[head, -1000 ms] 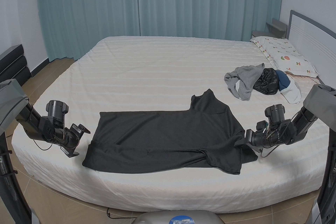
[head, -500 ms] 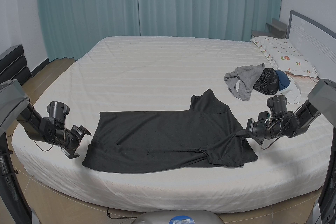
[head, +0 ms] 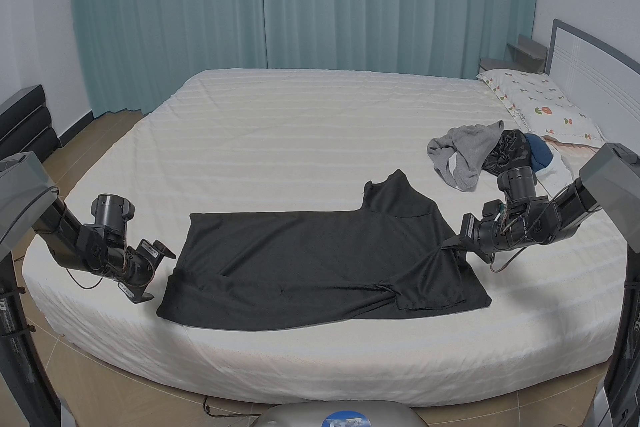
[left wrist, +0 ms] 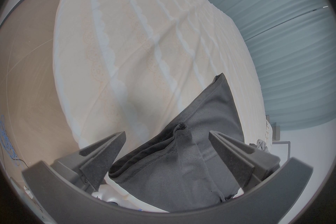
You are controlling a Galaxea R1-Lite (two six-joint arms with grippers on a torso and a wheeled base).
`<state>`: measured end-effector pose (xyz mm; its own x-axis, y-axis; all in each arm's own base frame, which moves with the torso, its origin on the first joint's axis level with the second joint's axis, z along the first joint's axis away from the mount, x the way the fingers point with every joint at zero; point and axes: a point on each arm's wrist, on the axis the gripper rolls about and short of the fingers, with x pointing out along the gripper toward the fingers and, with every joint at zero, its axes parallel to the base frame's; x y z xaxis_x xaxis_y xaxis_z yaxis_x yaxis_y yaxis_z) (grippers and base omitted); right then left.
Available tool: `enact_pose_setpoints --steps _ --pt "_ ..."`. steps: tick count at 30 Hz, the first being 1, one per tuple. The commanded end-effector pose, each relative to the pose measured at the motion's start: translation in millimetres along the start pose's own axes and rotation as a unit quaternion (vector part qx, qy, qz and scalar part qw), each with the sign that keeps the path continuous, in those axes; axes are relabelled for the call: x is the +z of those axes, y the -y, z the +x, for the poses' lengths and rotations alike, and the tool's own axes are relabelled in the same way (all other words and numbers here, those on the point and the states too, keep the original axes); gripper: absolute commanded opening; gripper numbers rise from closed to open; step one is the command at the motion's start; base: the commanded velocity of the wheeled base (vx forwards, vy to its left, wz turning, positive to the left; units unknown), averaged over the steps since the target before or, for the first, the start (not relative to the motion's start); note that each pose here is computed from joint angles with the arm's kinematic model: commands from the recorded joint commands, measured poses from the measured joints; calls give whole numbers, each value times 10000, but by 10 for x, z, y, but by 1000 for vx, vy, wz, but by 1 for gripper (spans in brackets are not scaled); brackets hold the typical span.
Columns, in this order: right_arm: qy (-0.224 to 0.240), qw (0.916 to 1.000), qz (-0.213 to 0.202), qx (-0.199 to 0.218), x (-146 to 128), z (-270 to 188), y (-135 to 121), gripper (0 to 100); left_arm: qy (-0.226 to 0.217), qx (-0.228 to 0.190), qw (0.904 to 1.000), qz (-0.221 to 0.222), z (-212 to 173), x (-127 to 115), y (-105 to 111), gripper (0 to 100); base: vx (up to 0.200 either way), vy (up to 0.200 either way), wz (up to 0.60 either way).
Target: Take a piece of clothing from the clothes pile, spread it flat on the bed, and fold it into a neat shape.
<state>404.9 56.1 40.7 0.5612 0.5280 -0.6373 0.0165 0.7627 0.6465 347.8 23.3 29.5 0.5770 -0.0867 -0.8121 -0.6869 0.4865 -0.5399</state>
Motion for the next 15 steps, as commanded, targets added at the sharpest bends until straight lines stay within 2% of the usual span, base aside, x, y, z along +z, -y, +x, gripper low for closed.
enact_pose_setpoints --steps 1,6,11,15 --pt "-29 9999 3 -120 12 96 50 100 2 -5 10000 -6 5 1 1 100 0 0 0" --pt "-58 9997 9 -245 -9 177 117 100 50 -37 10000 9 19 21 26 100 0 0 0" --pt "-43 9997 28 -227 -20 70 107 100 58 -39 10000 7 25 16 37 100 0 0 0" --pt "-218 9996 68 -175 -149 -49 135 100 59 -31 10000 -8 24 18 30 100 0 0 0"
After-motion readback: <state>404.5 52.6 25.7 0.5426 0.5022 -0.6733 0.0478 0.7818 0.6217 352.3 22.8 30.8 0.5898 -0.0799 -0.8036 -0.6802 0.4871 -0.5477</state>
